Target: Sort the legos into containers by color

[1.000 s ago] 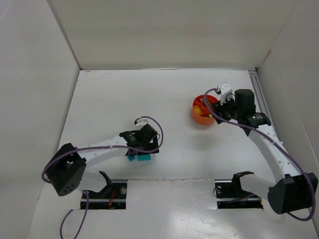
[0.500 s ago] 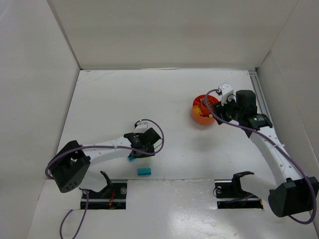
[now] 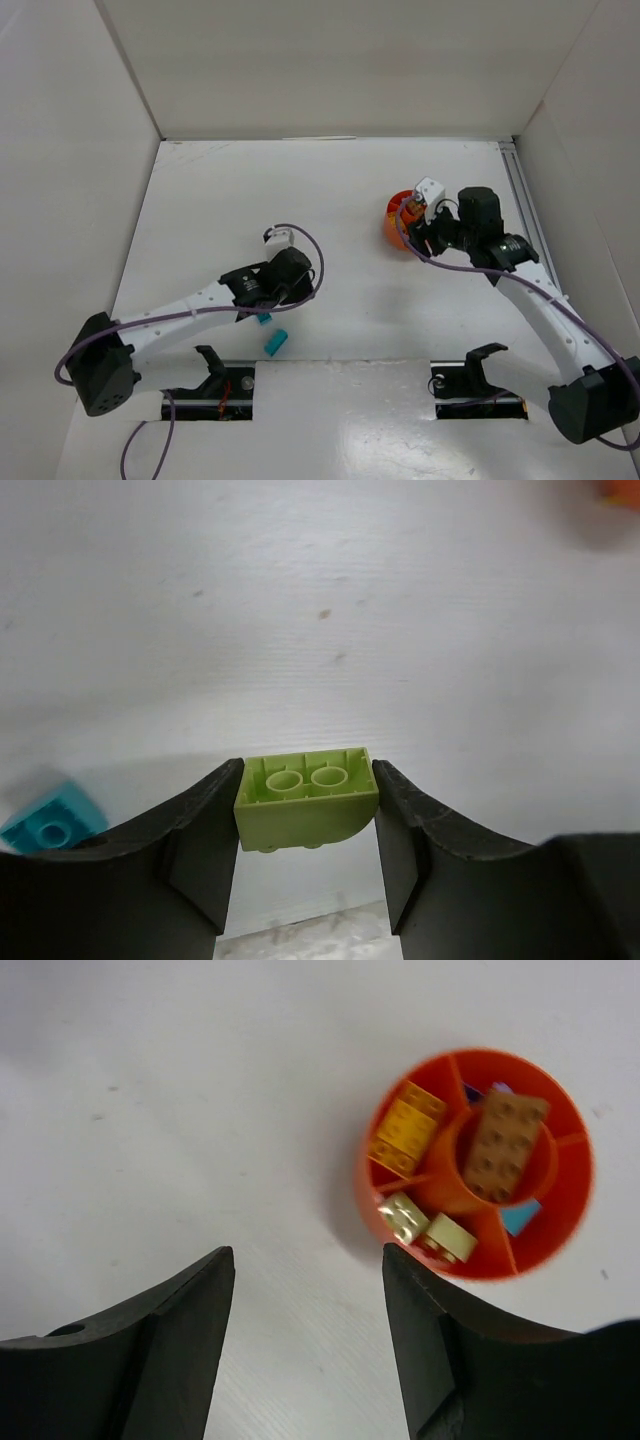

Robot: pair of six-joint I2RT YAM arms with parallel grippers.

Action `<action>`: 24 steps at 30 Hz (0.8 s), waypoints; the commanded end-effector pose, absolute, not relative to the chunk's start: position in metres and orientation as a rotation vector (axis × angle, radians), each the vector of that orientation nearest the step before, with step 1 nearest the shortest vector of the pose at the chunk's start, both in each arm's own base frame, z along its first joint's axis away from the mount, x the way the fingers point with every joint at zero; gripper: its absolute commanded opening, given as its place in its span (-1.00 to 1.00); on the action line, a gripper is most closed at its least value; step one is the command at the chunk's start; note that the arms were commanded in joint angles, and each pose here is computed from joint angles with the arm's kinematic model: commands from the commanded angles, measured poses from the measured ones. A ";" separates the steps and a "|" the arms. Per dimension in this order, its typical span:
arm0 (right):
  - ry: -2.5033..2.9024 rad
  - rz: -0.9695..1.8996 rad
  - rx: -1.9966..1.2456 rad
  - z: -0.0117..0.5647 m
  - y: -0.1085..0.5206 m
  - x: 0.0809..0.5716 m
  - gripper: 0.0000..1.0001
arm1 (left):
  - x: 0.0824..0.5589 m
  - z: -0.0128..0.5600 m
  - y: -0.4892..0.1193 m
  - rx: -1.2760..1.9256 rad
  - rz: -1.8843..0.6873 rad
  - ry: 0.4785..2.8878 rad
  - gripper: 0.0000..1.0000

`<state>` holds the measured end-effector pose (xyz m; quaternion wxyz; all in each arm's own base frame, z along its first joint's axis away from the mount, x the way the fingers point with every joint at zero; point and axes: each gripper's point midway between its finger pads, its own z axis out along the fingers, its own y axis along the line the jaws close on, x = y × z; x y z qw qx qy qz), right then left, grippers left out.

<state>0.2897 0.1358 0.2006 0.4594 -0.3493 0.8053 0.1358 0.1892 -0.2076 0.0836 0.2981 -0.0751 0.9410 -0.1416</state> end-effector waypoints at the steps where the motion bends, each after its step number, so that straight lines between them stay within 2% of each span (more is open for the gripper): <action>1: 1.736 0.549 -1.077 0.222 0.190 0.265 0.33 | 0.212 0.173 -0.252 -0.056 -0.718 2.226 -0.50; 5: 1.546 0.665 -1.219 0.232 0.237 0.238 0.35 | 0.204 0.243 -0.281 0.167 -1.044 2.008 -0.50; 9: 1.390 0.701 -1.253 0.252 0.277 0.222 0.38 | 0.183 0.287 -0.299 0.348 -1.244 1.832 -0.48; 14: 1.262 0.749 -1.230 0.276 0.305 0.209 0.38 | 0.175 0.309 -0.306 0.411 -1.314 1.758 -0.48; 24: 1.081 0.804 -1.139 0.313 0.305 0.190 0.33 | 0.169 0.318 -0.312 0.406 -1.397 1.727 -0.45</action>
